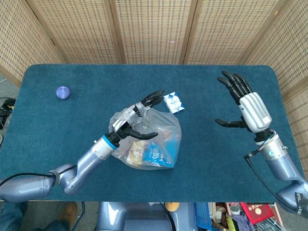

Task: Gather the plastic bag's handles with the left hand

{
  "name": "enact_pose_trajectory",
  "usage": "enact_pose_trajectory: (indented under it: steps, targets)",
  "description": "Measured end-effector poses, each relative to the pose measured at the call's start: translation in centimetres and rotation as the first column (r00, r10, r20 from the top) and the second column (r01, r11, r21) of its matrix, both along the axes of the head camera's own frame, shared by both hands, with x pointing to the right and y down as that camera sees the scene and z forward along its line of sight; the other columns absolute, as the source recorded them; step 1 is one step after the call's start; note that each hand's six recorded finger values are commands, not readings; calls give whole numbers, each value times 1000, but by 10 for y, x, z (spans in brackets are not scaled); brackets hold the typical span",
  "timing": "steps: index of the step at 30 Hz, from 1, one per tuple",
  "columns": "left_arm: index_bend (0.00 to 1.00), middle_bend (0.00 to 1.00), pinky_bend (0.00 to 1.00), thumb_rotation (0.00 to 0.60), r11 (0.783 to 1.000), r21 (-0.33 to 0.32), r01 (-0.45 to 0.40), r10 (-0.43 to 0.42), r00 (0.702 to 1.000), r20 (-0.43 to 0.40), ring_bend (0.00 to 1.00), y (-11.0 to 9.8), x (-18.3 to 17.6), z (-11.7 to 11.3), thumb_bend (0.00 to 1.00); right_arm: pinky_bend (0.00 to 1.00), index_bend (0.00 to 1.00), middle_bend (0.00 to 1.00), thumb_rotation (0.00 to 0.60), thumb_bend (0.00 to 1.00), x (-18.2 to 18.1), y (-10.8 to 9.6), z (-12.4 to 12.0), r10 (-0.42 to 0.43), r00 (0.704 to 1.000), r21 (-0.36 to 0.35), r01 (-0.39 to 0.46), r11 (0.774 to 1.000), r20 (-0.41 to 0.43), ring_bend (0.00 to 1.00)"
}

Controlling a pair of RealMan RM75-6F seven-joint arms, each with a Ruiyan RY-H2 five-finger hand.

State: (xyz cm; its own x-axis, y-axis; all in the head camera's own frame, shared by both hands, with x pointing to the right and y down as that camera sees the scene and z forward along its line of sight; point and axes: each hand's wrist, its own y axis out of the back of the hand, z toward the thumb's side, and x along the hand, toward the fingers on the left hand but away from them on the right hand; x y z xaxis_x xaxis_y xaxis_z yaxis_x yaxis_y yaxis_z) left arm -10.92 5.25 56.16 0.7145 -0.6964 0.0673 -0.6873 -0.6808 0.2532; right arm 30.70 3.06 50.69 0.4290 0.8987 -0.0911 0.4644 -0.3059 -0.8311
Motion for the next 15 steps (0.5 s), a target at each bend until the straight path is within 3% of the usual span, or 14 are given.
enact_pose_trajectory:
  steps: [4,8,10,15]
  targets:
    - [121,53,79,600,1000,11,15,-15,1000,-4,121,-4,-10,-5,234,0,0,0,600,0,35,11,19,65,996,-37,-67,997,-53,0]
    - [155,199,153,600,999,39,27,-27,1000,0,212,-7,-18,-13,155,0,0,0,600,0,58,32,35,93,989,-60,-100,993,-115,0]
    - [214,306,183,600,997,64,32,-33,999,16,270,-9,-20,-15,112,0,0,0,600,0,64,49,44,89,984,-84,-103,991,-151,0]
    - [526,621,339,600,988,143,60,-70,995,70,483,-14,-25,-28,63,0,0,0,600,0,70,90,58,74,975,-122,-101,987,-209,0]
